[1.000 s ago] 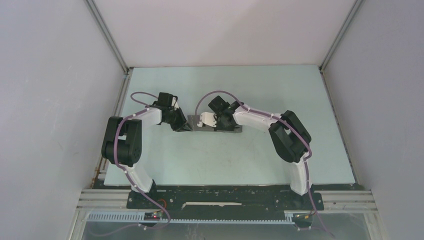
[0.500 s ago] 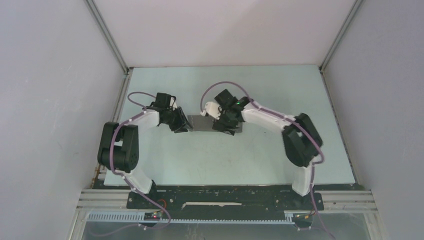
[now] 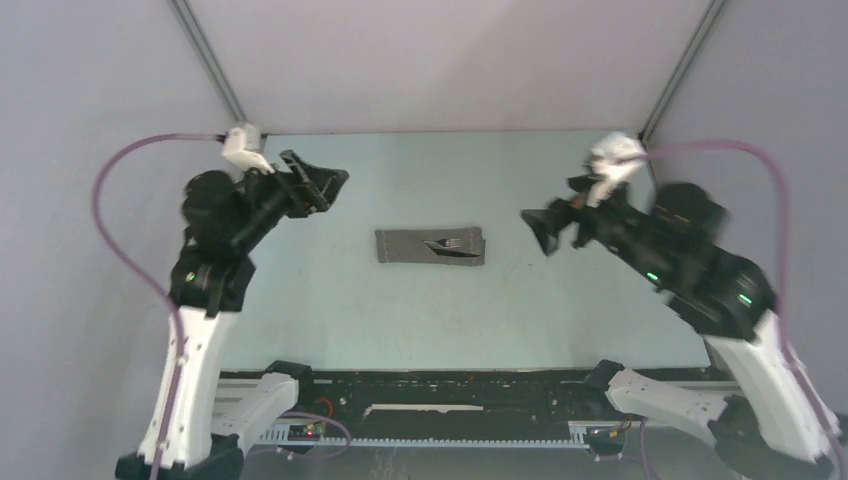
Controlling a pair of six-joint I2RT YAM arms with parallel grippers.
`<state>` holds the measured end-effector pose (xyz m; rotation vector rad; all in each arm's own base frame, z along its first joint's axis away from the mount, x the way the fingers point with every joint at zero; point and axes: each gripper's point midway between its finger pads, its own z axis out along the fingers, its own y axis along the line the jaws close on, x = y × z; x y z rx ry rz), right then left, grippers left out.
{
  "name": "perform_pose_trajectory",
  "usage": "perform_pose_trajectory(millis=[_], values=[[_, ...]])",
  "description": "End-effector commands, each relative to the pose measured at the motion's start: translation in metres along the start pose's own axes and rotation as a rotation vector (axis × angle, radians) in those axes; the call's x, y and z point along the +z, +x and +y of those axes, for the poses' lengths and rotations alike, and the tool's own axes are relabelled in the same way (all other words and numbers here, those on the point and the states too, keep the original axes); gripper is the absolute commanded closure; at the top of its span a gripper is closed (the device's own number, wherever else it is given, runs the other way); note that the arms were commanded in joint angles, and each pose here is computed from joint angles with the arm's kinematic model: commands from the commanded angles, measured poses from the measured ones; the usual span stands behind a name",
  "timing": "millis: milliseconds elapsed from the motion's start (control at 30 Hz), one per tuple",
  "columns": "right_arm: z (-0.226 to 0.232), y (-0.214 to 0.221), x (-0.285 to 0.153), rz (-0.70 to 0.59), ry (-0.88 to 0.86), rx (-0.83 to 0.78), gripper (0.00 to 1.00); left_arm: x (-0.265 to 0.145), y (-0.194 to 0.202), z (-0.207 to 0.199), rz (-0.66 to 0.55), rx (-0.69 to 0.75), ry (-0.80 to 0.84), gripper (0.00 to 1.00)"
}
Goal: Fold the napkin into a case and place the utensils inside
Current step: Reset both arms
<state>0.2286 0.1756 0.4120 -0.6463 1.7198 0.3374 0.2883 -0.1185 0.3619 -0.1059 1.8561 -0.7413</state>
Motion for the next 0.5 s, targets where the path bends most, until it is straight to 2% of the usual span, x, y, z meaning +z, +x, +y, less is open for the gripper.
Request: perform_pose_trajectory(millis=[0,67,167,300,400,467], values=[[0.003,-0.037,-0.092,-0.261,-0.079,0.161,0.00,-0.071,-0.068,-0.070,-0.269,0.162,0.176,0.20],[-0.020,-0.054,-0.127,-0.462,0.012,0.251,0.00,-0.101,-0.089,-0.091,-0.362,0.198,0.221,0.19],[-0.047,-0.067,-0.175,-0.630,0.111,0.307,0.00,-0.137,-0.112,-0.109,-0.483,0.234,0.241,0.18],[-0.060,-0.078,-0.204,-0.686,0.157,0.296,0.00,-0.169,-0.131,-0.120,-0.581,0.258,0.240,0.17],[-0.057,-0.079,-0.203,-0.666,0.152,0.233,0.01,-0.182,-0.136,-0.124,-0.616,0.262,0.241,0.16],[-0.058,-0.080,-0.206,-0.684,0.159,0.250,0.00,-0.183,-0.138,-0.124,-0.622,0.258,0.239,0.16]])
